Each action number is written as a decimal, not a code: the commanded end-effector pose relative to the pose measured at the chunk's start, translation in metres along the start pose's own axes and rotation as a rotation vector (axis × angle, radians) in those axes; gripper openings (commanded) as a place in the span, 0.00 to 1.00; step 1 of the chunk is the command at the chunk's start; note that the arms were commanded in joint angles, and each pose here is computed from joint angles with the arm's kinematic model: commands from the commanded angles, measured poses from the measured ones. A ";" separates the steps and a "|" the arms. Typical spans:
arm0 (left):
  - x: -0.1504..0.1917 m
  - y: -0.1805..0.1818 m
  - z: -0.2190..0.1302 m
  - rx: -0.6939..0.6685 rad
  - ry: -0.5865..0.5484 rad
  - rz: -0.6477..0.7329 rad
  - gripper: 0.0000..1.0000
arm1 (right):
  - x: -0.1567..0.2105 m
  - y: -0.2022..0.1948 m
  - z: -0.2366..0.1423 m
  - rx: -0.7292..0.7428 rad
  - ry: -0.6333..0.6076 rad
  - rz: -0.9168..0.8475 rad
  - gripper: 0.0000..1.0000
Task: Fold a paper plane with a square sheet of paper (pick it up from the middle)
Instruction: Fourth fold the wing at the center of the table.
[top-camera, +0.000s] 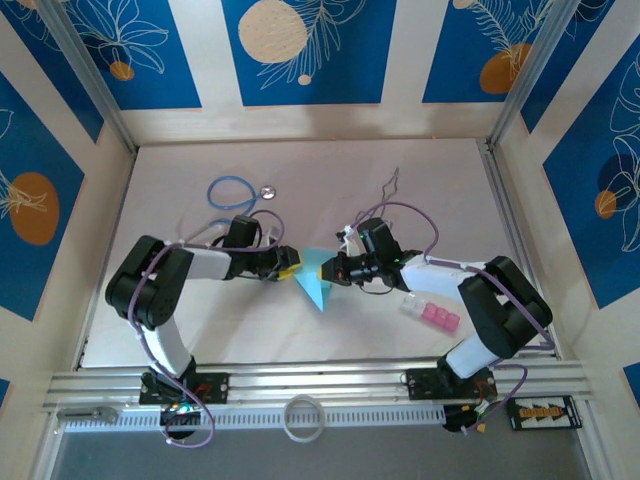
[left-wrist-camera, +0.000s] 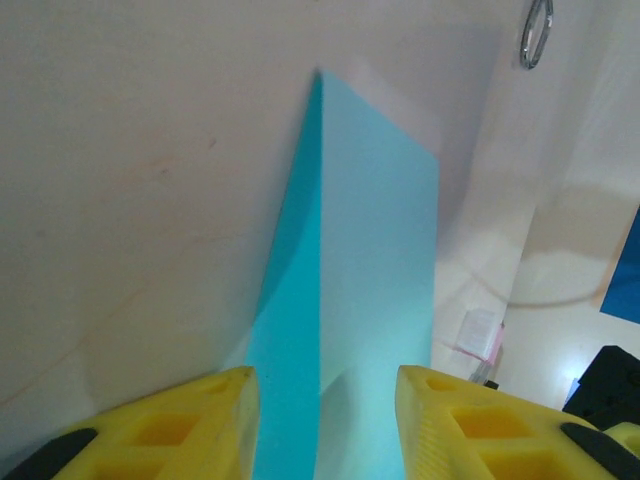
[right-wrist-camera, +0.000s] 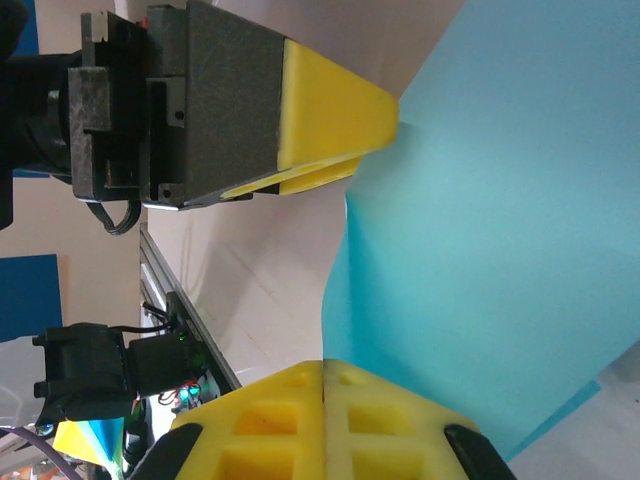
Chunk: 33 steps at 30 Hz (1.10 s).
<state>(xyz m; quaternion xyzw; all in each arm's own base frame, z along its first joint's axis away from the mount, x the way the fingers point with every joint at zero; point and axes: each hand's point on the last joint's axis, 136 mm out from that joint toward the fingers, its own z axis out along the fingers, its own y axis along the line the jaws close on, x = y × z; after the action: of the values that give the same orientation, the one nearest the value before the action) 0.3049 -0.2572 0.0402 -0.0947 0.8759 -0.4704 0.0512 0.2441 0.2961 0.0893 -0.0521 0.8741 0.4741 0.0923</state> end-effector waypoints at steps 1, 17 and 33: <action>-0.004 -0.015 0.002 0.061 0.009 0.011 0.38 | 0.005 0.004 -0.003 -0.031 0.012 -0.014 0.00; -0.005 -0.012 0.007 0.098 0.000 -0.022 0.22 | 0.007 0.003 -0.005 -0.036 0.010 -0.014 0.00; -0.007 -0.016 0.002 0.100 -0.031 0.017 0.01 | 0.007 -0.006 -0.010 0.008 0.002 -0.006 0.00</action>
<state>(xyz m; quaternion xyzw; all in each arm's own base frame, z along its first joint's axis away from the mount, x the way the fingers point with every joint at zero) 0.3154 -0.2653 0.0471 -0.1099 0.8543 -0.5046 0.0590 0.2403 0.2900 0.0883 -0.0508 0.8727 0.4770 0.0907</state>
